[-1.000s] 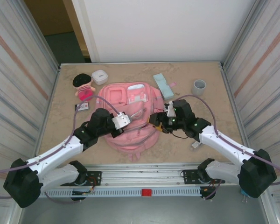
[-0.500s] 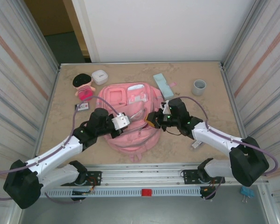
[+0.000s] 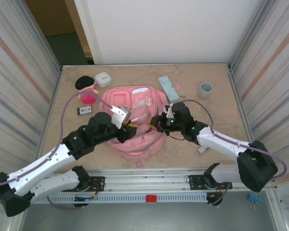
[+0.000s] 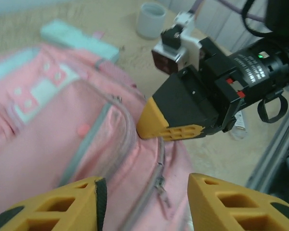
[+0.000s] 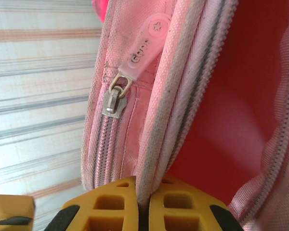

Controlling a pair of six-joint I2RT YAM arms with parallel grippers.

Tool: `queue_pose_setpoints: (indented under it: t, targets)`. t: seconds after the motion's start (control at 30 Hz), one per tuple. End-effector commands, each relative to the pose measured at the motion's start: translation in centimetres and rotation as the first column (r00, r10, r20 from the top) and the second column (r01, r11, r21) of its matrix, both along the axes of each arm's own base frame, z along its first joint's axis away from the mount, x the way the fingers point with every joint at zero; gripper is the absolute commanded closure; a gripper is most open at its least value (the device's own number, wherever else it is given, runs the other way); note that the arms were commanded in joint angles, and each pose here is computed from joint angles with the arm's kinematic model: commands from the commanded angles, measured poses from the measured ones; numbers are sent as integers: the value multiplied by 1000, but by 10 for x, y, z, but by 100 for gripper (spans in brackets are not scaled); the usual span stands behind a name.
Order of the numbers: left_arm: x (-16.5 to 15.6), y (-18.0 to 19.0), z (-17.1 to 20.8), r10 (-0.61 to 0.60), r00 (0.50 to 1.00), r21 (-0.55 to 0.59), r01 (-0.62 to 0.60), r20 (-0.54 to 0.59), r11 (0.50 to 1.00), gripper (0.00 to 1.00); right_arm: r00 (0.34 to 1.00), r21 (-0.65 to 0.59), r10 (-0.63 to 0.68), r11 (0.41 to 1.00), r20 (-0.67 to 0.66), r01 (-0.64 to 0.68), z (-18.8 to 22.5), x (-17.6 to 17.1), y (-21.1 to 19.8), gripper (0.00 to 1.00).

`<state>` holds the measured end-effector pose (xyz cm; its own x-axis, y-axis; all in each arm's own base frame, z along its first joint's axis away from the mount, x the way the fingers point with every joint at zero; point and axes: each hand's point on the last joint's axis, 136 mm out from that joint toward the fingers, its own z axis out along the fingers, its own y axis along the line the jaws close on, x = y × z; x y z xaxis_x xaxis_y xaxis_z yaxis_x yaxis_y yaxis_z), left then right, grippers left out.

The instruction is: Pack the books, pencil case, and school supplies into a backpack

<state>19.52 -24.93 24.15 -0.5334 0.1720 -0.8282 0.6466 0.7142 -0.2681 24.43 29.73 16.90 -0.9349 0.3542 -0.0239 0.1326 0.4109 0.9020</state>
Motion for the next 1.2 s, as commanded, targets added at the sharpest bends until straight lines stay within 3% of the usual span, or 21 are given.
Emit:
queue_pose_setpoints:
  t: [0.0, 0.1, 0.43, 0.83, 1.07, 1.17]
  targets:
    - [-13, 14, -43, 275, 904, 55, -272, -326, 961, 51, 989, 54, 14, 998, 145, -22, 37, 7, 15, 100]
    - [-26, 3, -60, 336, 855, 127, -312, -395, 942, 49, 985, 50, 30, 998, 168, -39, 41, 3, 18, 100]
    - [-17, -20, -80, 419, 837, 214, -364, -352, 907, 52, 980, 20, 43, 999, 195, -48, 46, -9, 12, 100]
    - [-8, -33, -83, 415, 851, 229, -355, -321, 906, 76, 978, 21, 47, 998, 203, -52, 47, -10, 10, 100]
    - [-13, -2, -81, 446, 852, 268, -377, -276, 887, 100, 985, 5, 26, 1000, 172, -27, 41, 3, -8, 100]
    - [-16, 15, -83, 454, 853, 275, -385, -257, 881, 100, 983, -12, 20, 1000, 182, -19, 38, 12, -21, 100]
